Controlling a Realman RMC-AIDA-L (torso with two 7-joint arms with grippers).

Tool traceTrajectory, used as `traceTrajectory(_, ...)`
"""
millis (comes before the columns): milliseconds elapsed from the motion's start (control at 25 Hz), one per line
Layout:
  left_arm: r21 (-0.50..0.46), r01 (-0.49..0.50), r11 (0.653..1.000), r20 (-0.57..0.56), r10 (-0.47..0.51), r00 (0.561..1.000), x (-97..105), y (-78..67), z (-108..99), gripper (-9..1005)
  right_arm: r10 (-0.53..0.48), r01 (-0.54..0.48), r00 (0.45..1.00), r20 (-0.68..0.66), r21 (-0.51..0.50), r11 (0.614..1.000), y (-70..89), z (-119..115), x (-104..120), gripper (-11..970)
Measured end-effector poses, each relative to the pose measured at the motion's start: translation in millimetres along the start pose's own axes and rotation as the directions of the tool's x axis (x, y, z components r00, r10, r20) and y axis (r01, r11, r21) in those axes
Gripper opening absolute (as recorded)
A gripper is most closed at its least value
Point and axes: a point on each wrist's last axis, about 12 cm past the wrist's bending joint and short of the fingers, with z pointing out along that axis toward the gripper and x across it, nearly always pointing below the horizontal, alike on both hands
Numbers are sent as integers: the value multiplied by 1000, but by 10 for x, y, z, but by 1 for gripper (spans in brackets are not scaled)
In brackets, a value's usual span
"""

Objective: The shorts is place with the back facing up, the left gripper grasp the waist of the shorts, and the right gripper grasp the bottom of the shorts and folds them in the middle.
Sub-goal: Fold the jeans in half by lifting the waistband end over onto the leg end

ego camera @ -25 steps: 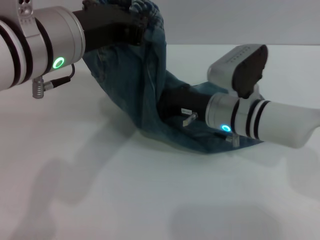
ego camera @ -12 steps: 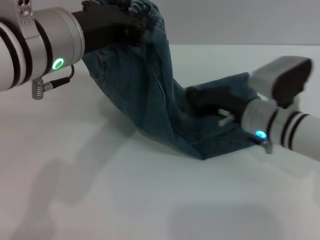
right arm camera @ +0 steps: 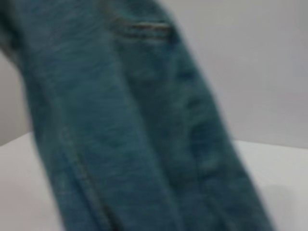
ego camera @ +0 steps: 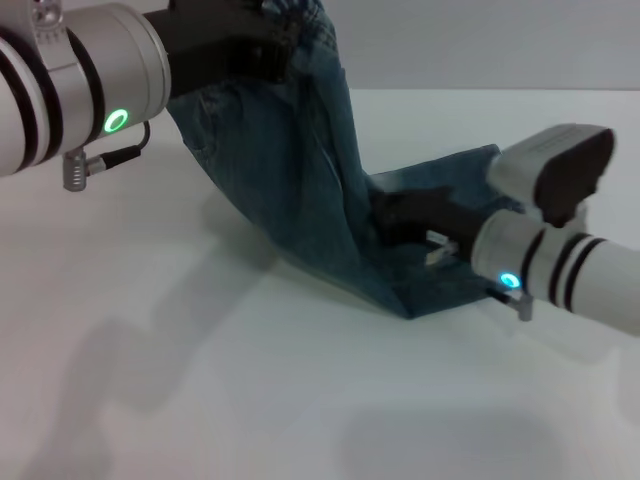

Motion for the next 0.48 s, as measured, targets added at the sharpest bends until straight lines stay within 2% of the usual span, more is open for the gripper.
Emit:
traceTrajectory(160,8,-11,1000,11,11,1000,-23,-25,9,133,-18,16,1000,-23,-69,997,175,131,-66,0)
traceTrajectory(480,9,-11,1000,8,11,1000,-14,-26,18,133,-44,38,998,-37,-155,987,407,299,-182,-1)
